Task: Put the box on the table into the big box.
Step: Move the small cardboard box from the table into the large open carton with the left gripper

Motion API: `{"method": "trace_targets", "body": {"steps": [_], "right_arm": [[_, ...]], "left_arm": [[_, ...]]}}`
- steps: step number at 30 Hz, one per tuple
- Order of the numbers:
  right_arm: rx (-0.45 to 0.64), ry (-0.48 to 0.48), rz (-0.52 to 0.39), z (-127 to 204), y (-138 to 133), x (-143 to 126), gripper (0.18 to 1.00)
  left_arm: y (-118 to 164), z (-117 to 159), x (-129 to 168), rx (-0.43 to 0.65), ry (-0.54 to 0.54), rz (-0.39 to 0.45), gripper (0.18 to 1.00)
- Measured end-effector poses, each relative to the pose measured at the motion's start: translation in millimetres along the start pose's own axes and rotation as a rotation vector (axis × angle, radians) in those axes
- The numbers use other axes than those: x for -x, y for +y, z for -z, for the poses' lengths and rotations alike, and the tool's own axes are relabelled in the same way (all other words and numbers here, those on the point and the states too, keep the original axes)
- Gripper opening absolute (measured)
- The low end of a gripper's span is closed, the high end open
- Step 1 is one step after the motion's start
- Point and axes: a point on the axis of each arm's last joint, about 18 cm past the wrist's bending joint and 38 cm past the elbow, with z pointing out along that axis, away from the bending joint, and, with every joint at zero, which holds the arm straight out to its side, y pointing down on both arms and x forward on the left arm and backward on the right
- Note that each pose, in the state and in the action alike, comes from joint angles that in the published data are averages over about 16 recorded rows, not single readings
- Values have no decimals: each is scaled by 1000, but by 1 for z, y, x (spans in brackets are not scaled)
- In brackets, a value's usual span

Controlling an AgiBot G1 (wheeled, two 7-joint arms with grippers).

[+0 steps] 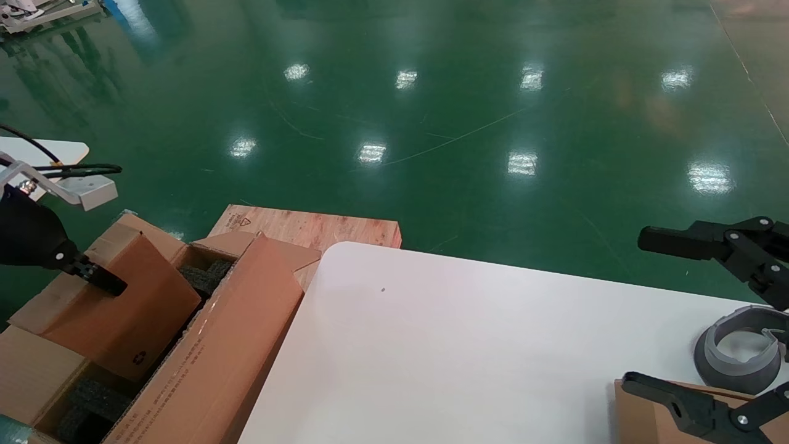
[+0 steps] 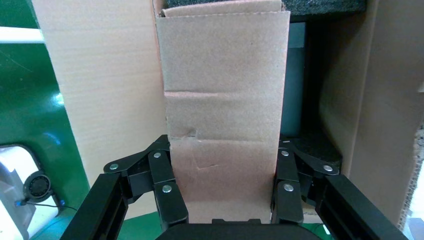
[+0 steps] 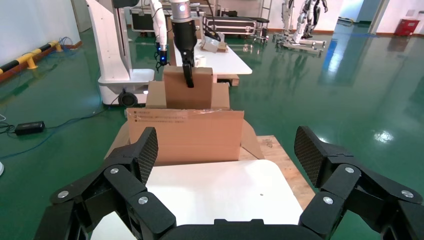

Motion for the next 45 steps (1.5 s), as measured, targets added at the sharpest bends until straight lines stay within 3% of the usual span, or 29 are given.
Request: {"method": "trace_targets", "body": {"steps": [30, 45], "right_arm": [[0, 0, 0, 0, 0, 0, 1001], [0, 0, 0, 0, 0, 0, 1001]], "left_arm": [[16, -35, 21, 29, -74, 86, 382], [8, -57, 18, 44, -120, 67, 381]]}}
